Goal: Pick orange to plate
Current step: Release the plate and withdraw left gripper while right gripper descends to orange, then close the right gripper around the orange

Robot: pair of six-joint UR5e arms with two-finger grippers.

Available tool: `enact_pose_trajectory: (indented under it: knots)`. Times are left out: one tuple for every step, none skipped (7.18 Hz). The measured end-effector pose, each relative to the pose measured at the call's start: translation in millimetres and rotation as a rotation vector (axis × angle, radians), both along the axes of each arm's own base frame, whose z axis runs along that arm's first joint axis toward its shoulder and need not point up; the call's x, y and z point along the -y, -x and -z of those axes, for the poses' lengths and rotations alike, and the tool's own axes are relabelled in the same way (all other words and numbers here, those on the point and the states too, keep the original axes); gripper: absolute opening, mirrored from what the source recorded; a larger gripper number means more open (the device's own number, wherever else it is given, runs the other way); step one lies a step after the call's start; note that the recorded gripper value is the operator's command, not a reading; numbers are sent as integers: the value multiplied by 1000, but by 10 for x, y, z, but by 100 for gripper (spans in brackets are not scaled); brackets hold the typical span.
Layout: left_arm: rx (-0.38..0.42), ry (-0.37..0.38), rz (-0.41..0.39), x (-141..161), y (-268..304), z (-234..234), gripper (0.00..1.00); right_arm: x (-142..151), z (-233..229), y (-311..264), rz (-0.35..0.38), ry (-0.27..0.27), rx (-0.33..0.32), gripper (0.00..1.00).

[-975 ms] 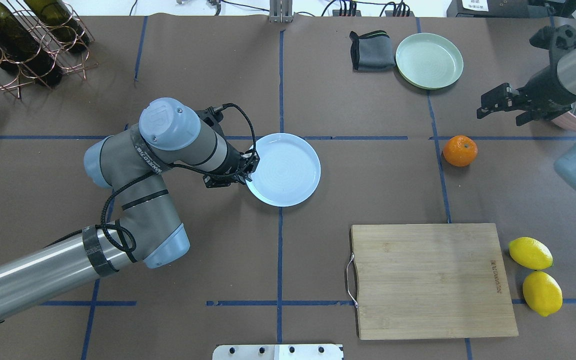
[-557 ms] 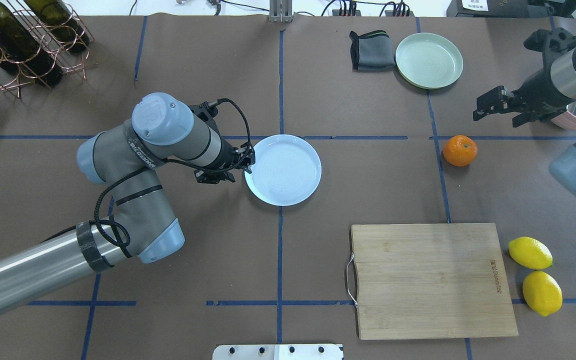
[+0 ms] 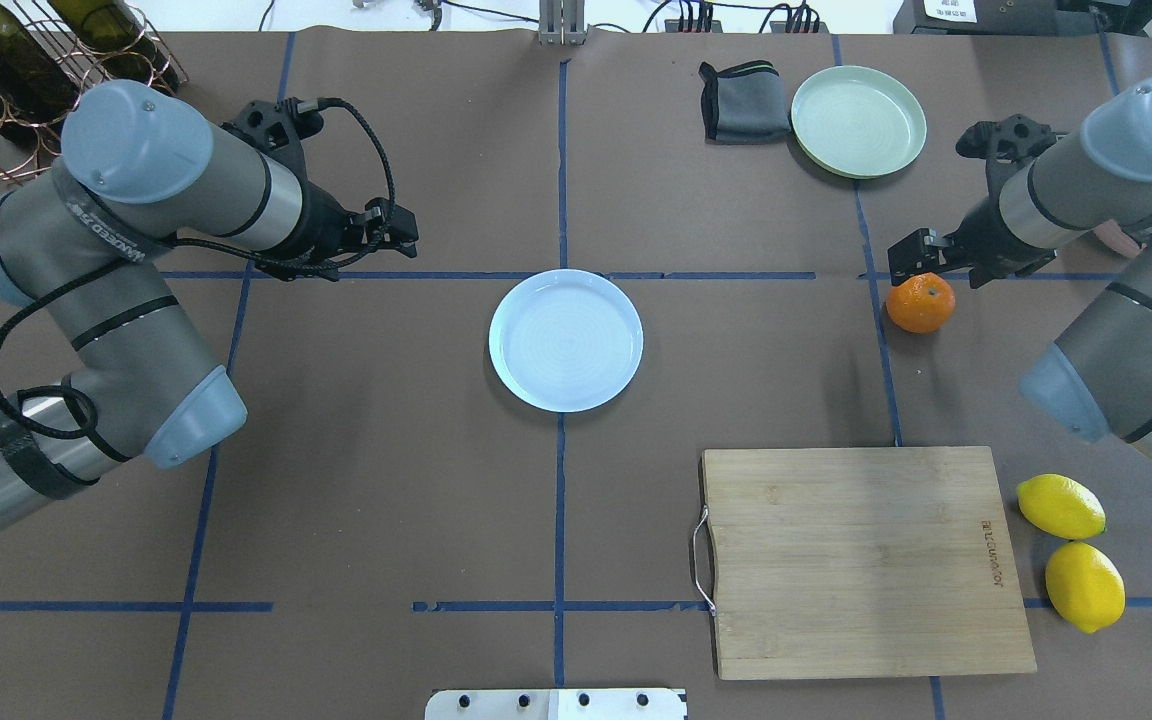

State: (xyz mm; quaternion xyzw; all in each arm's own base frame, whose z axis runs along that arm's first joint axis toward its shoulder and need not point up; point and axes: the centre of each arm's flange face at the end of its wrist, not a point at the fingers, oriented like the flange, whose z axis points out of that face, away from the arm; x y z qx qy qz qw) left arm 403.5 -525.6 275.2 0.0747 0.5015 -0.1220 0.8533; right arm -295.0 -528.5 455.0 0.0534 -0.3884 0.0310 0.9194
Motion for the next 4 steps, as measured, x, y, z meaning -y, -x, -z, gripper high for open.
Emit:
enact_pose_trajectory:
  knots:
    - [26, -13, -9, 96, 145, -39, 100, -3, -80, 58, 6, 6, -15, 100]
    - [39, -11, -9, 172, 269, -70, 100, 5, -156, 92, 9, 12, -27, 100]
    - [43, -9, -7, 208, 332, -89, 100, 36, -210, 124, 8, 15, -39, 100]
    - [44, -7, -6, 221, 359, -98, 100, 96, -245, 175, 5, 17, -51, 100]
